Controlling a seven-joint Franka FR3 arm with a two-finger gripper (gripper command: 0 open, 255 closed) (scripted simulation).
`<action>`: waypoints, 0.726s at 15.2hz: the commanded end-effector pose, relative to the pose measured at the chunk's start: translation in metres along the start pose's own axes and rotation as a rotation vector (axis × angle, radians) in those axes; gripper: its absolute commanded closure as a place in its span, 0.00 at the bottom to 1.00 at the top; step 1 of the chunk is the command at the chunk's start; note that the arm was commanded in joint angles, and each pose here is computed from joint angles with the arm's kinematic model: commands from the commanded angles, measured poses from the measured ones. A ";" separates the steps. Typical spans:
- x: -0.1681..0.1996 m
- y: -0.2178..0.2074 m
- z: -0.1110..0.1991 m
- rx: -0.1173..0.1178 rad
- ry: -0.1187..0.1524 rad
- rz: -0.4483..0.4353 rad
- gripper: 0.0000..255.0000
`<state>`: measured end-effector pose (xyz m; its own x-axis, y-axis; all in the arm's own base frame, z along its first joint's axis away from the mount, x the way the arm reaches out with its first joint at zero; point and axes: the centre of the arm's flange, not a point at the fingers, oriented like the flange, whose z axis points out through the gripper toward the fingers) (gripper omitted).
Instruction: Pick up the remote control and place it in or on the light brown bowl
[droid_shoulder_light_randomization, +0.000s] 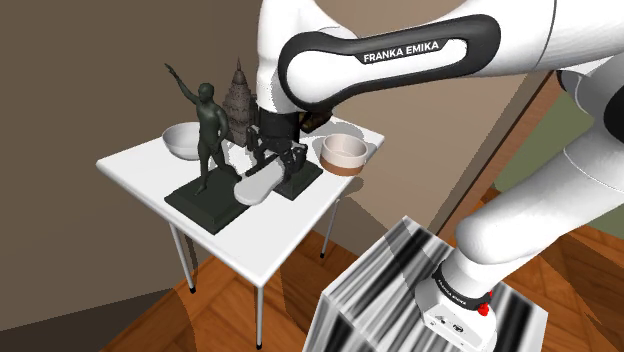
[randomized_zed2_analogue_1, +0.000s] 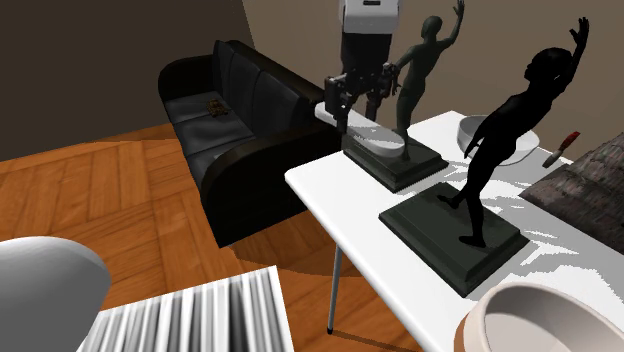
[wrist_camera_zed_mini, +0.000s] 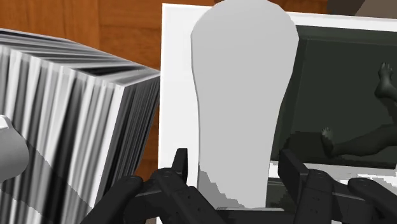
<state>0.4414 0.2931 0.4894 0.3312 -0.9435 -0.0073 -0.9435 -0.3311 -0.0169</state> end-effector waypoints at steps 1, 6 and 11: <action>0.026 0.002 0.000 0.000 -0.001 -0.002 1.00; 0.091 0.012 -0.002 0.000 -0.001 -0.002 1.00; 0.156 0.022 -0.004 0.000 -0.001 -0.002 1.00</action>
<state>0.4733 0.1519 0.4922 0.3317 -0.9433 -0.0079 -0.9433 -0.3316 -0.0167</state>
